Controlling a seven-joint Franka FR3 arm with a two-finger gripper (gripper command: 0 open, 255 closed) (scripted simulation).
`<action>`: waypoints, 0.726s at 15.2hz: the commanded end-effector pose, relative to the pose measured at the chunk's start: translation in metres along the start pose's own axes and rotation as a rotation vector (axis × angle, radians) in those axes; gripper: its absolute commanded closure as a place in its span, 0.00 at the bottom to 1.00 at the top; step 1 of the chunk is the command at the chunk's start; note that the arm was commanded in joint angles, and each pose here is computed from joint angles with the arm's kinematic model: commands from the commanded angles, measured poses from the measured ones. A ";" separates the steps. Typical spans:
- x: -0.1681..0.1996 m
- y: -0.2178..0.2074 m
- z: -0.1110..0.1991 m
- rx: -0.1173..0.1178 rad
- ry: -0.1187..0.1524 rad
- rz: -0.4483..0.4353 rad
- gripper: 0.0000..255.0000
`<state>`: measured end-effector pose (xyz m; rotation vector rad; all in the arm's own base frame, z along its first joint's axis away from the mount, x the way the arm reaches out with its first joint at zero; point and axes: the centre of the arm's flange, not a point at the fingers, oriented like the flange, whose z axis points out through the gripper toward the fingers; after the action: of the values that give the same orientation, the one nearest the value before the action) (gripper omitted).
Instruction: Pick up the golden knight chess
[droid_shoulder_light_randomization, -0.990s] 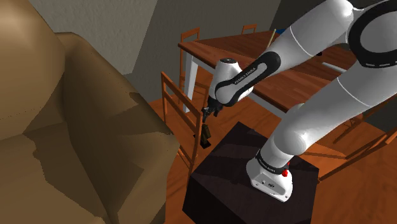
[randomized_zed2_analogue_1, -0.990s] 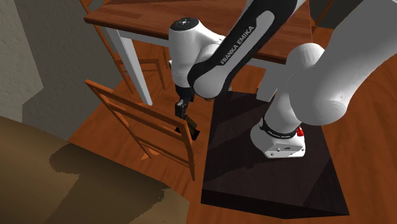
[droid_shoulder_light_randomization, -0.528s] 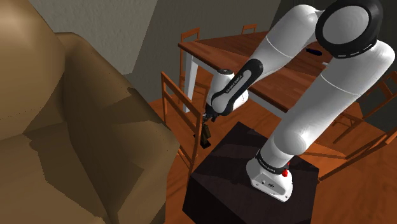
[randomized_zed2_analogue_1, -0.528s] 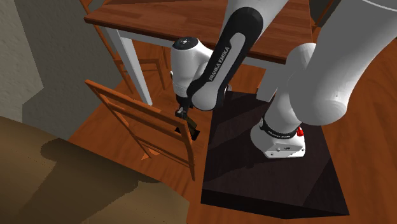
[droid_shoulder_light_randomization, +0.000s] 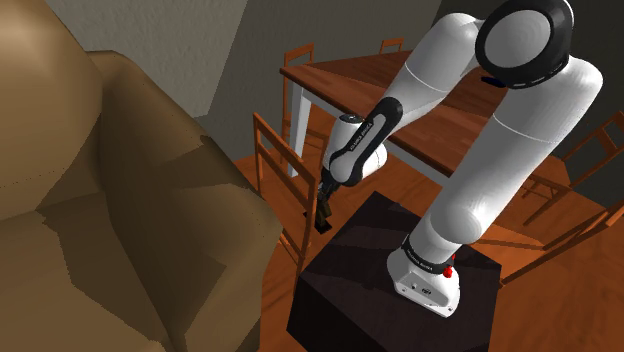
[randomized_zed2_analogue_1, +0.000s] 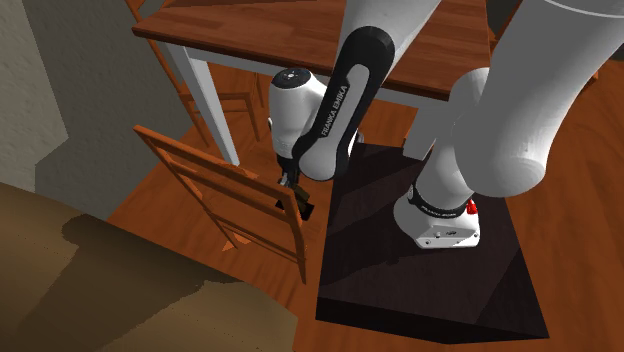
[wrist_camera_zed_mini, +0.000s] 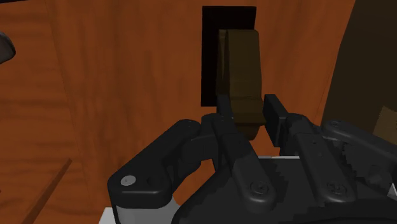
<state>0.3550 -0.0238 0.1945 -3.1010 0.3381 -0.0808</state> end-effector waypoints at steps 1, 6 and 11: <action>0.000 0.000 0.001 0.000 -0.002 0.000 1.00; -0.001 0.000 0.001 0.000 -0.002 0.000 1.00; 0.000 0.000 -0.025 0.000 -0.002 0.000 1.00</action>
<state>0.3536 -0.0236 0.2139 -3.1008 0.3386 -0.0785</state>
